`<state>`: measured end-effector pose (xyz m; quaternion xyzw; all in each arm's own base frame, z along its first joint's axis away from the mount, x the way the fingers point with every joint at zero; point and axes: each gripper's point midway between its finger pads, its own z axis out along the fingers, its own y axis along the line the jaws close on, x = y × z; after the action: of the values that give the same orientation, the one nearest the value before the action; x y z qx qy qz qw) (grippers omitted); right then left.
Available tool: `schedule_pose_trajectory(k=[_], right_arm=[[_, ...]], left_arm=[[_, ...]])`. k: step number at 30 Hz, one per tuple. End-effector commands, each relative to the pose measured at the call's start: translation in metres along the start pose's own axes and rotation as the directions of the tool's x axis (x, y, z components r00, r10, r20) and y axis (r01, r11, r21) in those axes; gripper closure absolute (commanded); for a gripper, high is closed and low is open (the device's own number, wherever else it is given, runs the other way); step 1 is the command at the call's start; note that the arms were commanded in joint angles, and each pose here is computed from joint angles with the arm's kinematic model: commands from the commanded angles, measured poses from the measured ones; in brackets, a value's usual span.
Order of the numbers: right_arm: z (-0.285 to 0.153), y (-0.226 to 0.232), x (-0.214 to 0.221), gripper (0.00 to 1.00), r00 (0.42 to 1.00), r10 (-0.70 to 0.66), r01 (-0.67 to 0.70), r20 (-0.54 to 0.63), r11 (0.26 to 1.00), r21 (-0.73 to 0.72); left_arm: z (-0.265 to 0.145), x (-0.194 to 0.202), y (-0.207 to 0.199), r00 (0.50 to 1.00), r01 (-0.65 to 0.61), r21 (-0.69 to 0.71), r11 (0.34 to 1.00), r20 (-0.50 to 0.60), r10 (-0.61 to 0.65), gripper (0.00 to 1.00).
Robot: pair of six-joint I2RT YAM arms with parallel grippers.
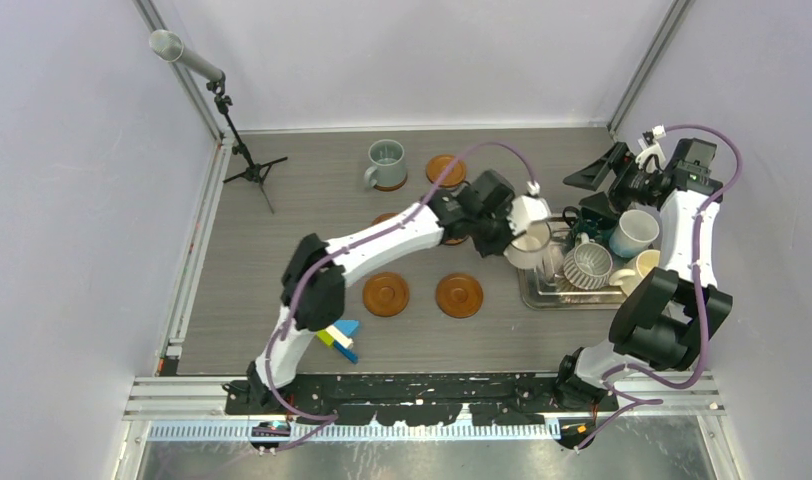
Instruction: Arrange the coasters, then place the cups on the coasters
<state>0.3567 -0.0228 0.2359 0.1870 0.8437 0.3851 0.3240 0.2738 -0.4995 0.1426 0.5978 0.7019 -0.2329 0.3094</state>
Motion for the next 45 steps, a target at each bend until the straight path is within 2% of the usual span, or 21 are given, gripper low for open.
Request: schedule_pose_trajectory(k=[1, 6, 11, 15, 20, 25, 31, 45], right_arm=[[-0.009, 0.021, 0.002, 0.16, 0.998, -0.063, 0.064, 0.028, 0.998, -0.025], [0.001, 0.022, 0.018, 0.16, 0.992, -0.129, 0.129, -0.02, 0.992, 0.015], [0.019, 0.02, 0.037, 0.16, 0.973, -0.213, 0.219, -0.093, 0.973, 0.067], [0.032, 0.016, 0.047, 0.16, 0.961, -0.246, 0.259, -0.13, 0.961, 0.093], [0.039, 0.011, 0.052, 0.16, 0.957, -0.245, 0.262, -0.156, 0.96, 0.099], [0.045, 0.007, 0.054, 0.16, 0.955, -0.239, 0.259, -0.174, 0.96, 0.103], [0.047, 0.003, 0.055, 0.16, 0.956, -0.233, 0.255, -0.179, 0.961, 0.11], [0.049, 0.0, 0.056, 0.16, 0.955, -0.229, 0.253, -0.188, 0.961, 0.113]], left_arm=[[-0.108, -0.07, 0.048, 0.961, 0.045, -0.181, 0.982, 0.276, 0.006, 1.0], [-0.167, -0.034, 0.083, 0.957, 0.108, -0.297, 0.949, 0.289, -0.019, 1.0], [-0.209, 0.029, 0.11, 0.962, 0.195, -0.384, 0.902, 0.256, -0.099, 1.0], [-0.226, 0.092, 0.13, 0.956, 0.271, -0.464, 0.843, 0.233, -0.179, 1.0], [-0.236, 0.135, 0.145, 0.942, 0.33, -0.54, 0.774, 0.244, -0.232, 1.0], [-0.233, 0.155, 0.153, 0.933, 0.358, -0.576, 0.735, 0.247, -0.262, 1.0], [-0.218, 0.16, 0.152, 0.922, 0.383, -0.549, 0.743, 0.273, -0.274, 1.0], [-0.184, 0.179, 0.159, 0.909, 0.417, -0.522, 0.744, 0.235, -0.345, 1.0]])
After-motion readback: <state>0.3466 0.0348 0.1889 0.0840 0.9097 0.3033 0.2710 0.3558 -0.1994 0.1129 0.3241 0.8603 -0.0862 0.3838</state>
